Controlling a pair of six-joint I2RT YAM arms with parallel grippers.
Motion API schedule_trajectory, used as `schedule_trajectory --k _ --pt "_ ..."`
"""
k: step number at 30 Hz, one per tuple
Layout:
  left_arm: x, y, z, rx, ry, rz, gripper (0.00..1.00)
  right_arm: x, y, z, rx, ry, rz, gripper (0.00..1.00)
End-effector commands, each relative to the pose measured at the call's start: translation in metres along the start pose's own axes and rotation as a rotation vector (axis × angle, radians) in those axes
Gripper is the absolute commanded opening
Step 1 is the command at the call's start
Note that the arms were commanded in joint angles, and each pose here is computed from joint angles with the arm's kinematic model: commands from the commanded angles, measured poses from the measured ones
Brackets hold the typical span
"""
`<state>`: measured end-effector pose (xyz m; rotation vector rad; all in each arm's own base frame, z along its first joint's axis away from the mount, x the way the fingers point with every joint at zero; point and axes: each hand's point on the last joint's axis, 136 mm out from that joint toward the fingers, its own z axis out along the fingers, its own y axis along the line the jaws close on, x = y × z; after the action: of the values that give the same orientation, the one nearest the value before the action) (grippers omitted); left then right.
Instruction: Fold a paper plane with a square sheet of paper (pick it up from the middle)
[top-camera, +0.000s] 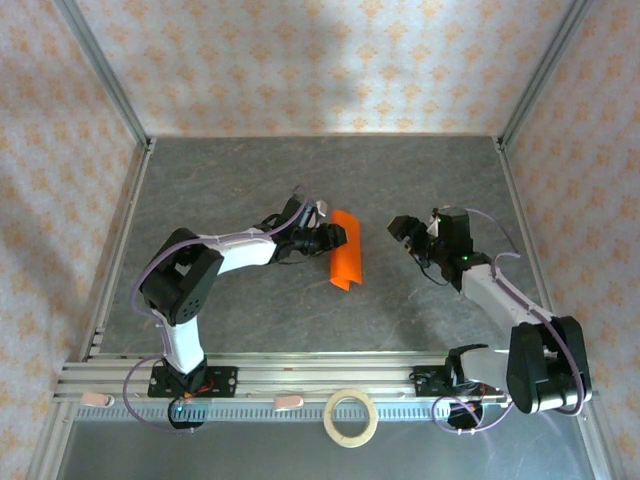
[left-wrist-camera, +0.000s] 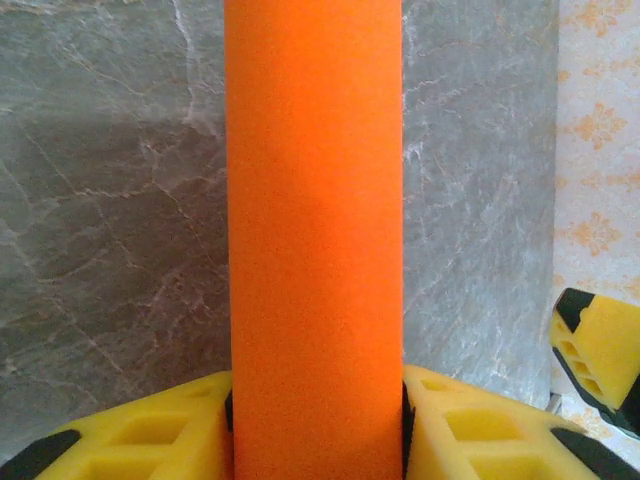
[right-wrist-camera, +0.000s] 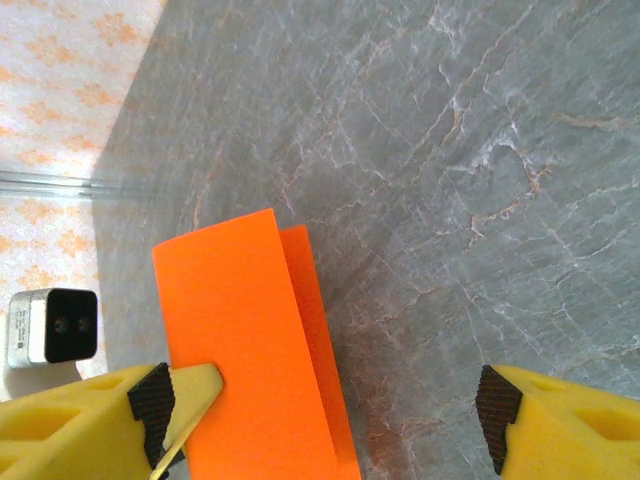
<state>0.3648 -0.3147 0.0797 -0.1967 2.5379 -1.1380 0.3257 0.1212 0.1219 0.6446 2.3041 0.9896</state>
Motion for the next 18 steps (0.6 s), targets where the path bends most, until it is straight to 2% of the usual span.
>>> schedule_trajectory --k 1,13,18 --pt "-0.004 0.014 0.005 -0.039 -0.008 0.017 0.43 0.008 0.0 0.007 -0.028 0.036 0.002 0.8" --pt "-0.008 0.044 0.006 -0.163 -0.002 0.056 0.47 0.026 -0.004 0.028 0.013 0.127 -0.001 0.71" --pt "-0.009 0.049 0.001 -0.216 0.008 0.106 0.56 0.03 -0.005 0.038 0.065 0.14 -0.021 0.69"
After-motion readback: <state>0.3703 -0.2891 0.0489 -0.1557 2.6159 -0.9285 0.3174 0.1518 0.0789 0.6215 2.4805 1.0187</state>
